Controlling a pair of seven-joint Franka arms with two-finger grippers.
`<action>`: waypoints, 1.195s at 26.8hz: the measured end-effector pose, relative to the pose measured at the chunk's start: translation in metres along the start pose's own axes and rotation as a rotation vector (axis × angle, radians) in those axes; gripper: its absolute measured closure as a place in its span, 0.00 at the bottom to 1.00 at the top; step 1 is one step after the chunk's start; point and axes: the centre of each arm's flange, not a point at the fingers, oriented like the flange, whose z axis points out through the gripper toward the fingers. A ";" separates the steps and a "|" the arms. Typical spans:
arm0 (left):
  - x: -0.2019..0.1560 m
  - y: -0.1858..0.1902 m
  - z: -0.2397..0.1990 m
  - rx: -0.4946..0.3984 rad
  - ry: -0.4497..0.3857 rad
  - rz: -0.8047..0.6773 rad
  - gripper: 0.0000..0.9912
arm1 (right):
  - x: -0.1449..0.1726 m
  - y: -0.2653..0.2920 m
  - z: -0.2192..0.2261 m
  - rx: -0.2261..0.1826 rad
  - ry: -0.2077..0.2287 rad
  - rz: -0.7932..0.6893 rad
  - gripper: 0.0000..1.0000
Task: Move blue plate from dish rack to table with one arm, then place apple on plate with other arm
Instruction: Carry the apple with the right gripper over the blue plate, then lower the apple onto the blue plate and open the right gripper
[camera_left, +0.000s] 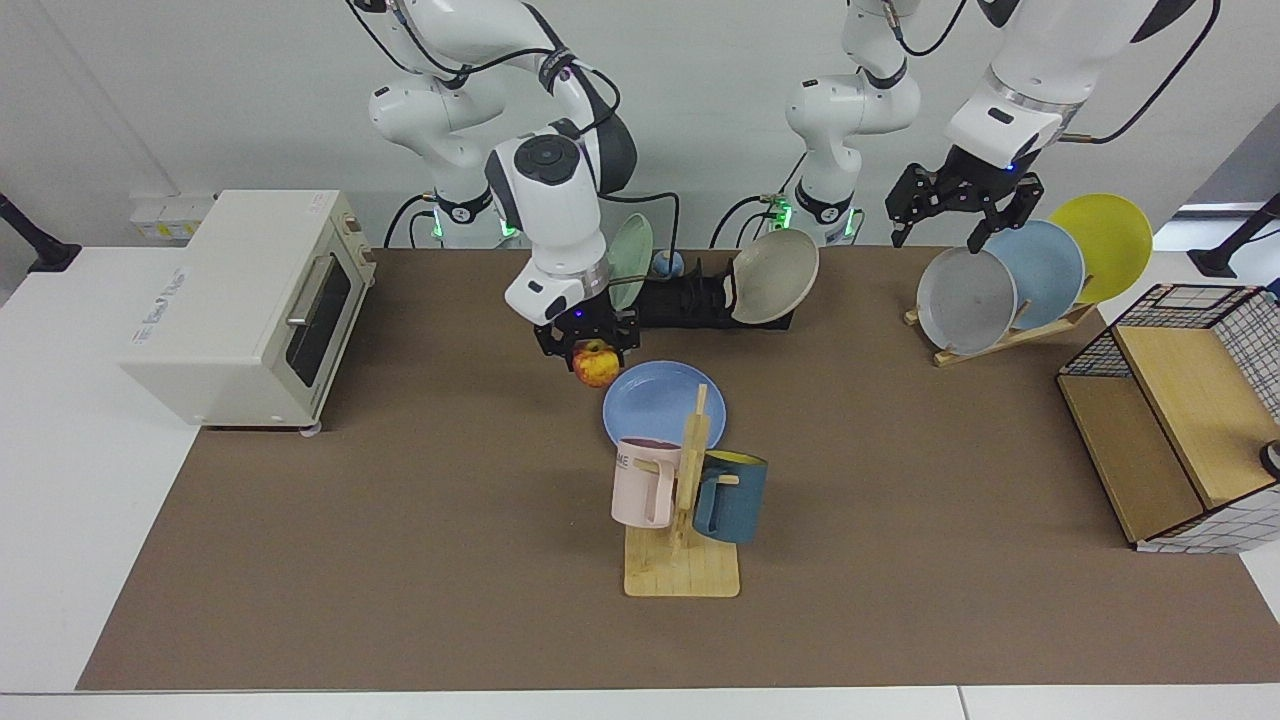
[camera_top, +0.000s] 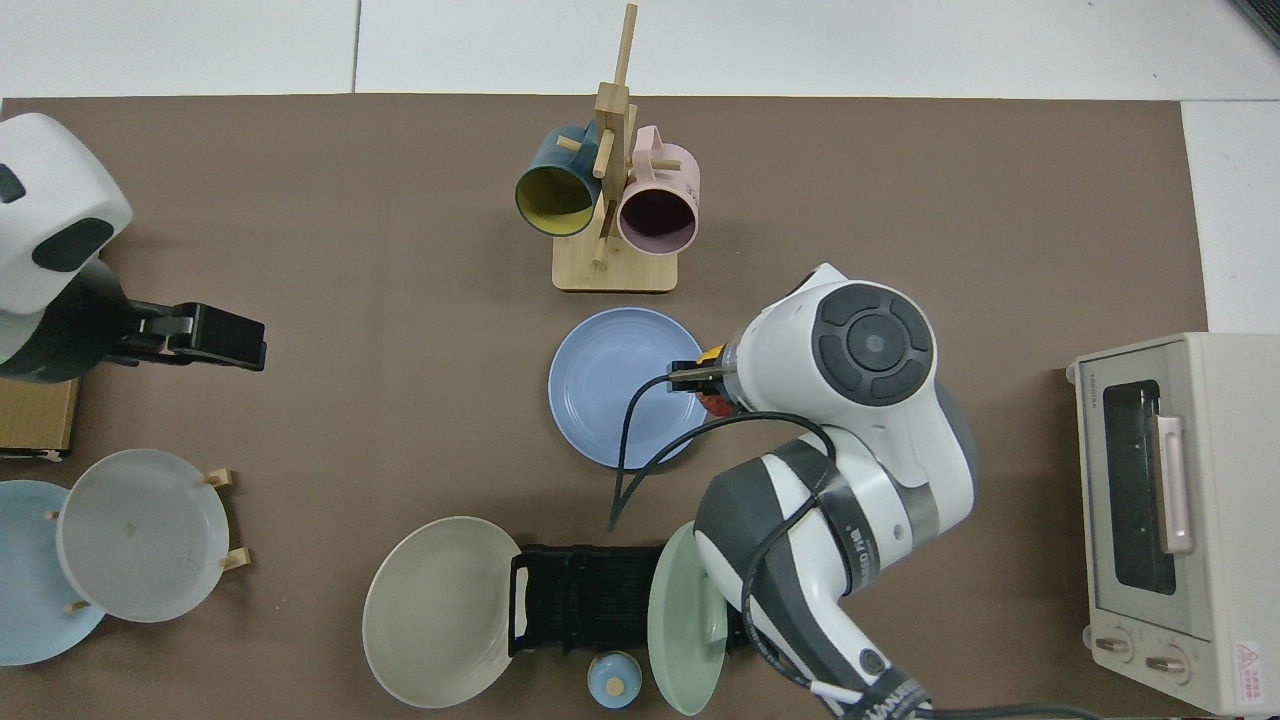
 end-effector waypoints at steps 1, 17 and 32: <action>0.000 -0.001 -0.001 0.000 0.001 -0.002 0.00 | -0.003 -0.007 0.001 0.006 0.008 -0.001 0.25; -0.003 -0.009 -0.004 0.041 -0.002 -0.003 0.00 | -0.030 -0.083 0.087 0.047 0.043 -0.042 0.25; -0.006 -0.010 -0.009 0.044 0.007 -0.007 0.00 | -0.022 -0.075 0.106 0.042 0.051 -0.083 0.25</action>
